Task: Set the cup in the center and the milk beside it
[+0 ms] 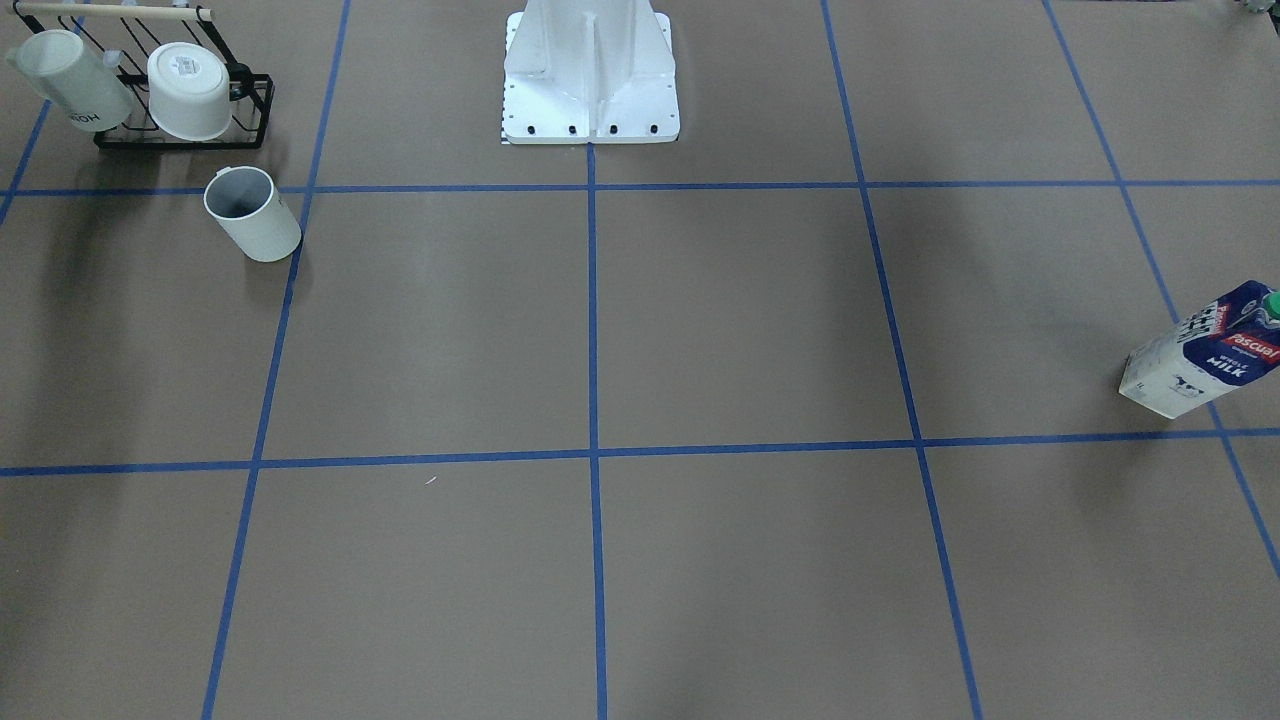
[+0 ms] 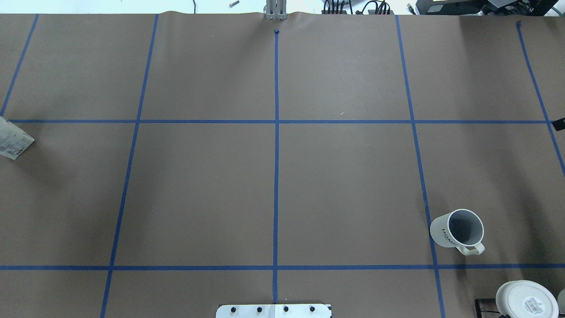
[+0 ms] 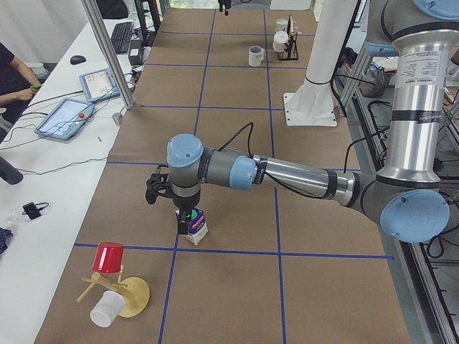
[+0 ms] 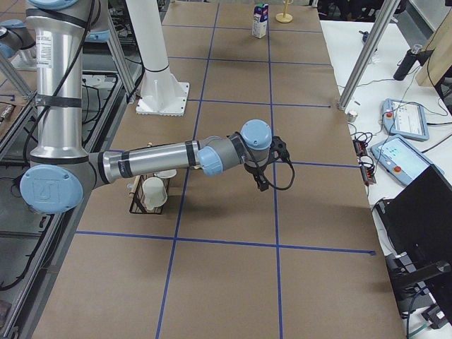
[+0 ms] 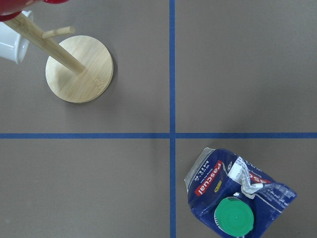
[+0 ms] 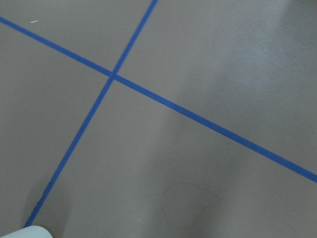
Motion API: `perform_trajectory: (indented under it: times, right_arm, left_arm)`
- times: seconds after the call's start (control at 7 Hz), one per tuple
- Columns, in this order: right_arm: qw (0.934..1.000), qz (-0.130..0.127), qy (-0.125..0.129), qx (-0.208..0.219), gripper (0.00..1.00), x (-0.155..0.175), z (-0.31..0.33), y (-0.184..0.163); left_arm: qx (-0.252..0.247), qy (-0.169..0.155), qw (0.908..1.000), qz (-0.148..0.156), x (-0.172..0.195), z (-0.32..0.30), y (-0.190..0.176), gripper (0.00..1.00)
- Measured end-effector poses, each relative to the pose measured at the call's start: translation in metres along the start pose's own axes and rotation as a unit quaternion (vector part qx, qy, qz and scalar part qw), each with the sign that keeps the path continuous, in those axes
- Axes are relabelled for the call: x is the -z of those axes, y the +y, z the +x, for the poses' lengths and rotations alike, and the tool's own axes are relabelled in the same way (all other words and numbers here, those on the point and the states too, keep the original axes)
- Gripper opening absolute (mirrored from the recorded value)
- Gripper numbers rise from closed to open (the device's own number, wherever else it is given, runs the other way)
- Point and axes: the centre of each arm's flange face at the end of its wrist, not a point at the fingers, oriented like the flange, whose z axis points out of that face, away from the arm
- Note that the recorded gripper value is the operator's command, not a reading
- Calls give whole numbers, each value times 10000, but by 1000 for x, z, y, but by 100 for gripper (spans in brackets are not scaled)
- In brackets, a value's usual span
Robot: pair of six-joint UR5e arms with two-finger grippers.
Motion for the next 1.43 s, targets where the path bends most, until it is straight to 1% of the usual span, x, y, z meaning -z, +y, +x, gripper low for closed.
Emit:
perform_trajectory:
  times: [0.14,0.29,0.43,0.57,0.86,1.0,1.14,1.43]
  right_arm:
    - [9993,-99,-14,365,100,-22,-38,-16]
    - [9982,-232,3,559,100,-43,-71,-23]
    - [9970,-343,-3,696,100,-59,-94,-23]
    - [9955,-417,-23,856,100,-67,-115,-17]
    - [9897,-651,-1,1274,100,-94,-159,-2]
    - [9872,-775,34,1391,100,-109,-174,4]
    - [9858,-898,42,1420,100,-120,-181,12]
    - [9839,-1086,29,1418,100,-130,-184,27]
  left_arm:
    - [-16,4,10000,16,1,1,0,99]
    - [-17,7,10000,18,0,0,0,99]
    - [-9,8,10000,13,0,0,1,99]
    - [8,9,10000,6,-1,0,1,99]
    - [30,7,10000,-15,-2,-1,1,99]
    - [36,6,10000,-29,-4,-2,1,99]
    - [42,8,10000,-41,-5,-3,1,99]
    - [51,9,10000,-47,-5,-4,1,99]
